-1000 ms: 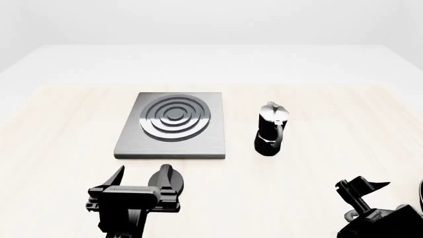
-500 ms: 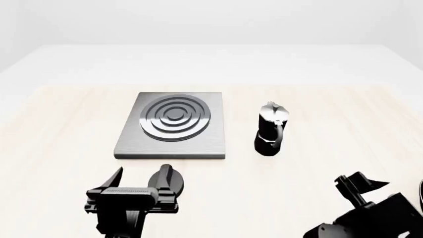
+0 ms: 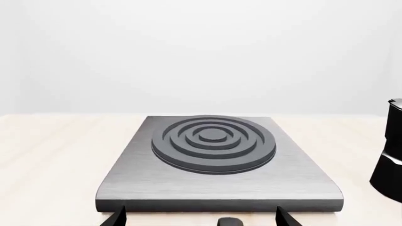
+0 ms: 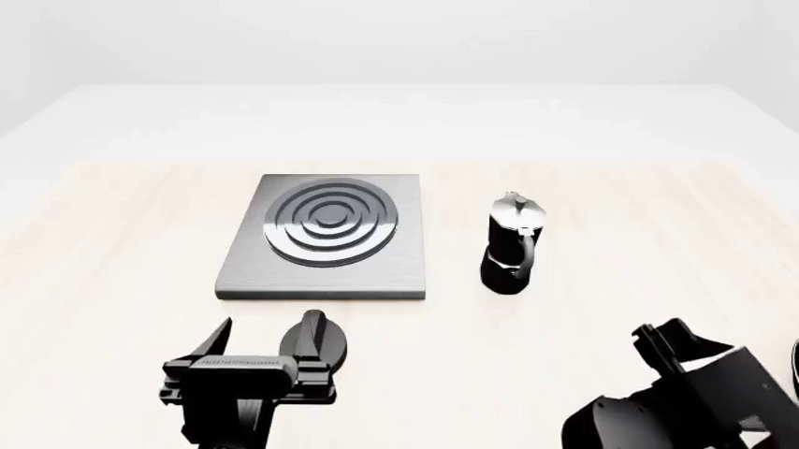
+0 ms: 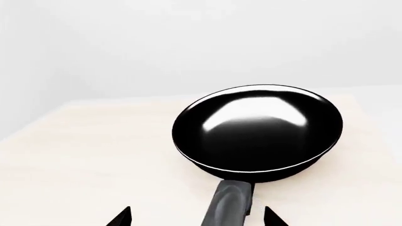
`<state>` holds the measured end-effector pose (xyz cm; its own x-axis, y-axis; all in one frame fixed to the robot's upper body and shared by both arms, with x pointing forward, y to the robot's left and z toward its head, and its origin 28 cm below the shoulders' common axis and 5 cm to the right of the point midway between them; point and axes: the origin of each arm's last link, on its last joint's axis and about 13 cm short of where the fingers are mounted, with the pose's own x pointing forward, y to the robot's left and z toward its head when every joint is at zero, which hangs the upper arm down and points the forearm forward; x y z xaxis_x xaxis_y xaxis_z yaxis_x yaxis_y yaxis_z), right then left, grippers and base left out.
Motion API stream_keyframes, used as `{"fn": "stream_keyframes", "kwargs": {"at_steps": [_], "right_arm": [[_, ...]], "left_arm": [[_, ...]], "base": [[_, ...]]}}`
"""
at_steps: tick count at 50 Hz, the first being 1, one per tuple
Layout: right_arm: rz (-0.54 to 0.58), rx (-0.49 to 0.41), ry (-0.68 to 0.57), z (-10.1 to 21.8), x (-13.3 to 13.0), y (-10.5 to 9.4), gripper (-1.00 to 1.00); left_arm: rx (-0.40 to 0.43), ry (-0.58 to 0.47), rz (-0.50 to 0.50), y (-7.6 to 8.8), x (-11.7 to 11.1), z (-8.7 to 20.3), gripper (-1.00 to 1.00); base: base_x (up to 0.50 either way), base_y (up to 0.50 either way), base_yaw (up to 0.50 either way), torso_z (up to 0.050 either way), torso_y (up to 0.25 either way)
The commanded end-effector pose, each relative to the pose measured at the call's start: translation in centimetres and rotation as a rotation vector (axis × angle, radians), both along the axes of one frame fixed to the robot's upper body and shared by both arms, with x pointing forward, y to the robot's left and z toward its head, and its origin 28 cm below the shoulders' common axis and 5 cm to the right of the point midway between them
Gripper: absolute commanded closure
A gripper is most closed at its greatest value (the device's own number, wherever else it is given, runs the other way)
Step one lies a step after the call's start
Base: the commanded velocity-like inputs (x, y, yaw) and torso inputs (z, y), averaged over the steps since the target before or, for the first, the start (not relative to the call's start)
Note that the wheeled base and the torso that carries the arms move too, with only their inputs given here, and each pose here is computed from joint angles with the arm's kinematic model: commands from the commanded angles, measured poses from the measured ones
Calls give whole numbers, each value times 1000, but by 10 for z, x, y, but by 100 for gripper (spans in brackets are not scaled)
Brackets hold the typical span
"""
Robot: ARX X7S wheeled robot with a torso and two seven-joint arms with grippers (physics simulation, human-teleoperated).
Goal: Put the frying pan on the stove.
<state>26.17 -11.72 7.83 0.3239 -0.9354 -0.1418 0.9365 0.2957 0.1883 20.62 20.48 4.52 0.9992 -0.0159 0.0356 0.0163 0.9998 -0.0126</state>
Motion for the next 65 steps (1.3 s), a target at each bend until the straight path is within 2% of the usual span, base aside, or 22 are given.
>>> {"fn": "stream_keyframes", "kwargs": {"at_steps": [1, 6, 7, 27, 45, 58, 65], "right_arm": [[-29, 27, 14, 1, 10, -1, -100], [-47, 26, 21, 1, 14, -2, -100], [-79, 14, 37, 1, 16, -3, -100], [-133, 47, 78, -8, 34, -7, -100], [-118, 79, 121, -23, 38, -16, -100], [-107, 76, 134, -19, 35, -23, -100], [-93, 106, 142, -16, 31, -27, -100]], "left_arm": [[-3, 2, -1, 0, 0, -1, -100], [-3, 3, 0, 0, -1, -1, -100], [-4, 3, 1, 0, -1, -1, -100], [-9, 6, 3, 2, -1, -4, -100], [-11, 9, 7, 3, -1, -5, -100], [-8, 11, 5, 2, -1, -6, -100], [-9, 10, 2, 1, -1, -5, -100]], "base": [[0, 0, 0, 0, 0], [0, 0, 0, 0, 0], [0, 0, 0, 0, 0], [0, 0, 0, 0, 0], [0, 0, 0, 0, 0], [0, 0, 0, 0, 0], [0, 0, 0, 0, 0]]}}
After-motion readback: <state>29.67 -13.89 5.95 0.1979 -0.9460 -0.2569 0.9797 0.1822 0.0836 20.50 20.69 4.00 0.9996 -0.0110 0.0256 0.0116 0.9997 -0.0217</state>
